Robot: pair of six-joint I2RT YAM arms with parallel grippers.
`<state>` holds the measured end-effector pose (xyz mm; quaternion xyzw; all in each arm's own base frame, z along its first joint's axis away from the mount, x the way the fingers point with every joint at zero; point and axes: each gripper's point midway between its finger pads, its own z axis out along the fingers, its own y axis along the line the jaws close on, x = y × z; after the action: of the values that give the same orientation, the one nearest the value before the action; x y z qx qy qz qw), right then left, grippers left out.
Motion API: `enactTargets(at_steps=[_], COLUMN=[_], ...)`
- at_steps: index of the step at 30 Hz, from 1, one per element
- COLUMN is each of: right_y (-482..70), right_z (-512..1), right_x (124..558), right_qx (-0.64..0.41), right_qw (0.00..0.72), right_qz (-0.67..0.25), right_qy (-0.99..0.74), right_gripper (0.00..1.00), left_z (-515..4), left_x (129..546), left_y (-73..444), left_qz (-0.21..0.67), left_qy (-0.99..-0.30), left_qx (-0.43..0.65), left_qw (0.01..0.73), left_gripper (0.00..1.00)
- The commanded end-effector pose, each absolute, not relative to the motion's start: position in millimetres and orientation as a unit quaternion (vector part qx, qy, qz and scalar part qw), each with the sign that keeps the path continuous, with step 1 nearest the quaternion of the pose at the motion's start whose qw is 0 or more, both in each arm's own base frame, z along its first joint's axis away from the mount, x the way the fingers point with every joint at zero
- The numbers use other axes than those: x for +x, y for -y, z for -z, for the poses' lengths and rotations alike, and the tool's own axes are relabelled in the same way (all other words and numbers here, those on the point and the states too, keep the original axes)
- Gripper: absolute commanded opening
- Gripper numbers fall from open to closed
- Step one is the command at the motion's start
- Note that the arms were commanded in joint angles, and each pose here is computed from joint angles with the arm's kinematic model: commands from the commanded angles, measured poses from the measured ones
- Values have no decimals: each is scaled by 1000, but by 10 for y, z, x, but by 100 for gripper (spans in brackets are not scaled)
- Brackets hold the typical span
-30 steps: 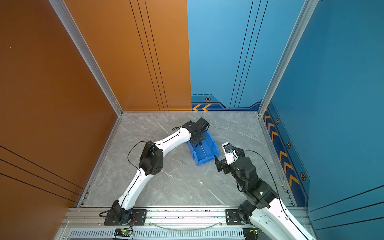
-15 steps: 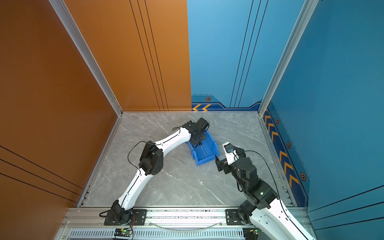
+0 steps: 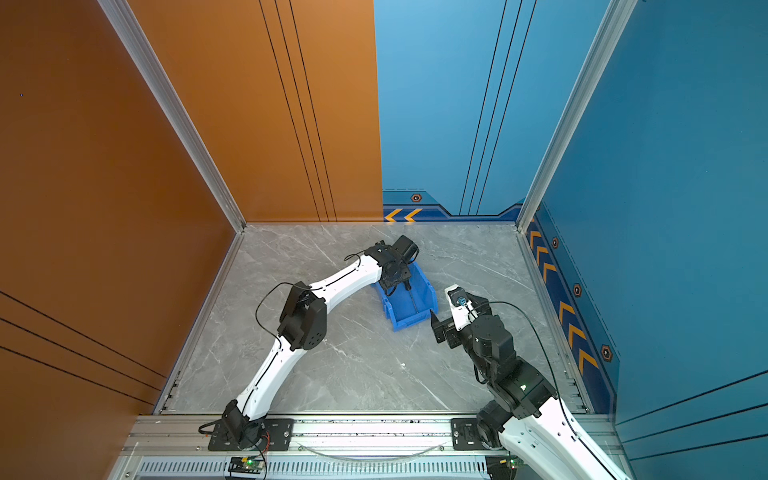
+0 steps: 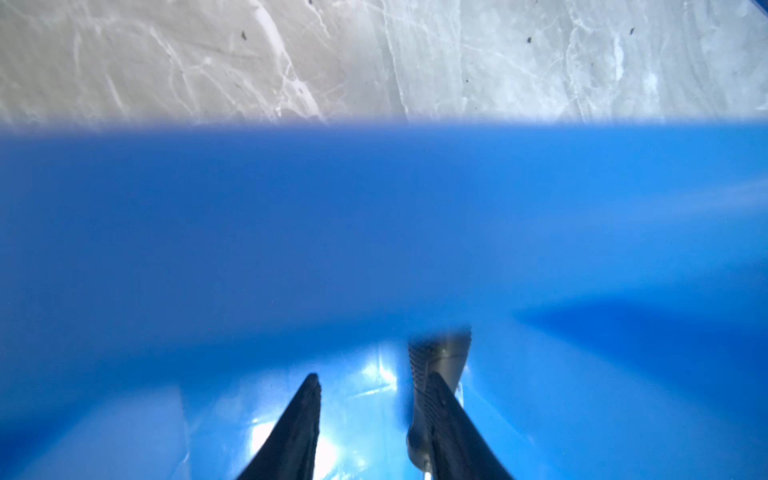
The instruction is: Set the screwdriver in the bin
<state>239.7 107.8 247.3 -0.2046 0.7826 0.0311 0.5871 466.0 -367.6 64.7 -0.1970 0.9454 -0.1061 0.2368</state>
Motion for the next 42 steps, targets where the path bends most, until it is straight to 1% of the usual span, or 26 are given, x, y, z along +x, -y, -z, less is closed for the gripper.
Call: enactTargets(at_steps=[1,2,5,8,10,11,15,16,18,19,22,24,25,29,33,38,42], right_y=[-1021,-1023,-1022,-1021,-1032,-1041,-1063,-1065,-1065,-1049,-1020,-1011,-993,-873,-703,-432,-286], right_z=[-2506,-2511,-2511,-2510,-2510,-2510,-2514,-2513,-2514,-2527,-2567,-2601,-2602,-2549,-2454,-2250,-2169], right_x=[2416,2415,2417,2422,2430,2433,2472,2485,2514,2534,2591,2626,2653,2781,2893,2995,3046], right_qx=[-195,-195,-194,-193,-194,-195,-198,-199,-197,-189,-168,-156,-148,-98,-41,32,68], right_qw=[599,599,599,598,596,595,589,586,581,580,581,585,585,574,558,542,546], right_qz=[-18,-18,-18,-18,-19,-20,-18,-16,-12,-9,-10,-17,-17,-12,1,32,50], right_qy=[-777,-777,-777,-778,-779,-780,-783,-785,-790,-793,-797,-796,-798,-813,-829,-839,-833], right_gripper=[100,100,100,100,100,100,100,100,100,100,100,100,100,100,100,100,100], left_z=[-959,-1011,-1183,-1370,-1517,-1595,-1902,-1985,-2112,-2194,-2350,-2440,-2454,-2472,-2418,-2415,-2343], left_x=[4703,4718,4750,4790,4794,4781,4705,4669,4582,4524,4363,4258,4200,4026,3911,3813,3760], left_y=[3645,3652,3722,3784,3807,3817,3827,3833,3822,3800,3651,3515,3435,3076,2704,2198,1760], left_qz=[104,107,121,138,148,152,165,169,171,172,158,140,128,95,89,93,80], left_qy=[-941,-940,-937,-934,-930,-929,-924,-924,-924,-924,-925,-926,-927,-927,-924,-910,-893], left_qx=[-183,-179,-164,-149,-142,-137,-114,-104,-87,-78,-50,-23,-9,28,35,28,22], left_qw=[265,269,283,295,305,309,325,328,331,334,341,350,352,362,371,404,443], left_gripper=[44,45,53,67,74,76,79,82,85,92,99,100,98,98,98,98,98])
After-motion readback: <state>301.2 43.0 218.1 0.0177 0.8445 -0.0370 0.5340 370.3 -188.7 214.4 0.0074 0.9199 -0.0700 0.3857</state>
